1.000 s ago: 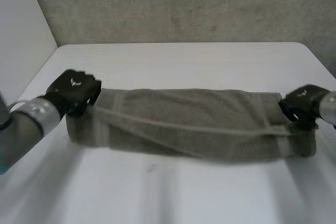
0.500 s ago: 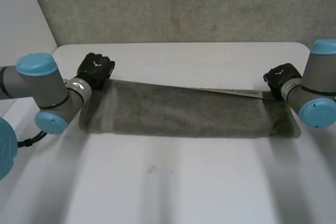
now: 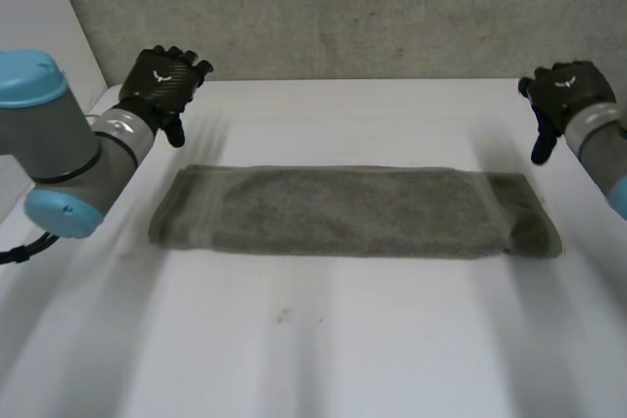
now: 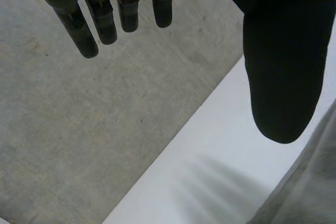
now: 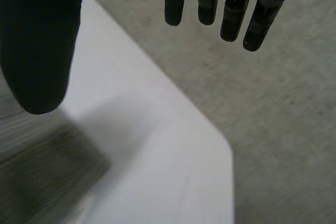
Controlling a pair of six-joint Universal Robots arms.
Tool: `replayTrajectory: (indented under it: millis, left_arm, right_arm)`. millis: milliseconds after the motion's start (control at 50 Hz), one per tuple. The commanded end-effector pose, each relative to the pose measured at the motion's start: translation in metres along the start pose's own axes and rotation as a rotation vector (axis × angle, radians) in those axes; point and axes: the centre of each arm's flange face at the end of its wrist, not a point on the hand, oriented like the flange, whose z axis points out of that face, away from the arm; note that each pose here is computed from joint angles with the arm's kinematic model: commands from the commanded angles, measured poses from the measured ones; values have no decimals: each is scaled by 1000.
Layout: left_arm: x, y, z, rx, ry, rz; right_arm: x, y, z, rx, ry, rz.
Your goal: Fold the towel.
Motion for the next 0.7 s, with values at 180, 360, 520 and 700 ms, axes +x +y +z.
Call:
replayTrajectory:
  millis: [180, 360, 520, 700]
  left_arm:
    - [12, -3, -46, -44, 35, -106]
    - [12, -3, -47, -44, 36, -108]
    - [11, -11, -55, -32, 34, -105]
    - [10, -16, -65, -31, 32, -105]
  right_arm:
    - [-16, 103, -45, -322, -219, 132]
    - [-5, 123, -30, -321, -167, 129]
    - [45, 107, -16, -237, 109, -101]
    - [9, 44, -13, -58, 169, -379]
